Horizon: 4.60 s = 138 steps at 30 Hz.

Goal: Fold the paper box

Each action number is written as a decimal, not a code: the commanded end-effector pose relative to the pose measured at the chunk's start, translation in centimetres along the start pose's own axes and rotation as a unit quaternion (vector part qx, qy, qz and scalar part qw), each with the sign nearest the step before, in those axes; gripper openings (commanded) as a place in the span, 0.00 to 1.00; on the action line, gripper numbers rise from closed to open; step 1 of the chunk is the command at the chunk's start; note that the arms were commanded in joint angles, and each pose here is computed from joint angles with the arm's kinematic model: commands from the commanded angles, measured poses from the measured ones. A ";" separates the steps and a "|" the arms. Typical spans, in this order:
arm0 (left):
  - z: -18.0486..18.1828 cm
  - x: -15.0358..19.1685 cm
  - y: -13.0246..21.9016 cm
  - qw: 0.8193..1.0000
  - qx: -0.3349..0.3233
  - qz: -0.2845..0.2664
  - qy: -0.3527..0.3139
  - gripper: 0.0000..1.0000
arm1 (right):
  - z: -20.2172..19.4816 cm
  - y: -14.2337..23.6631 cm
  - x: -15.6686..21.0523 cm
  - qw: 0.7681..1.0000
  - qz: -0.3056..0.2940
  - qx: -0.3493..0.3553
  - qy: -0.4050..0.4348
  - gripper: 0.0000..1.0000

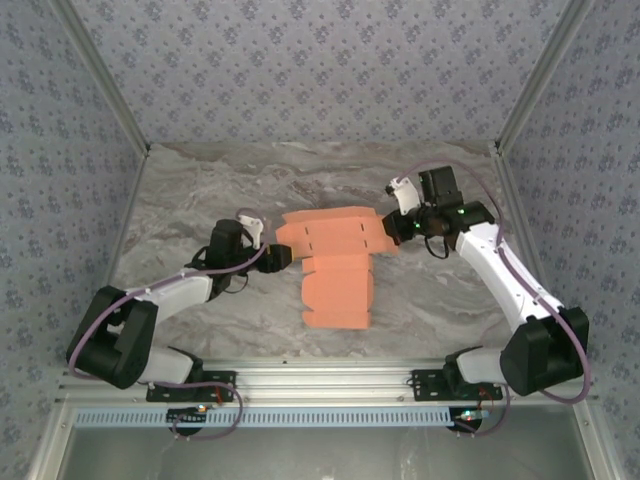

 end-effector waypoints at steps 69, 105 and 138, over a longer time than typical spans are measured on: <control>-3.0 -2.1 -0.5 0.978 -0.014 -0.086 -0.189 0.00 | 6.6 -10.7 -9.8 0.783 0.029 -0.093 -0.614 0.54; -2.7 -1.9 -1.4 0.981 -0.018 -0.066 -0.183 0.00 | 10.6 -11.8 -8.3 0.822 0.059 -0.097 -0.558 0.46; -2.5 -1.8 -2.0 0.980 -0.025 -0.055 -0.189 0.00 | 5.9 -4.2 -9.2 0.825 -0.076 -0.058 -0.556 0.69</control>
Point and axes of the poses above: each hand's point on the last joint's axis, 136 mm out from that joint toward the fingers, its own y axis back along the fingers, its own z axis along the line the jaws close on, x = y × z, the point moved 2 cm from there along y, back along the fingers, and after that the axes turned 10 degrees about y, right-handed, at the moved point
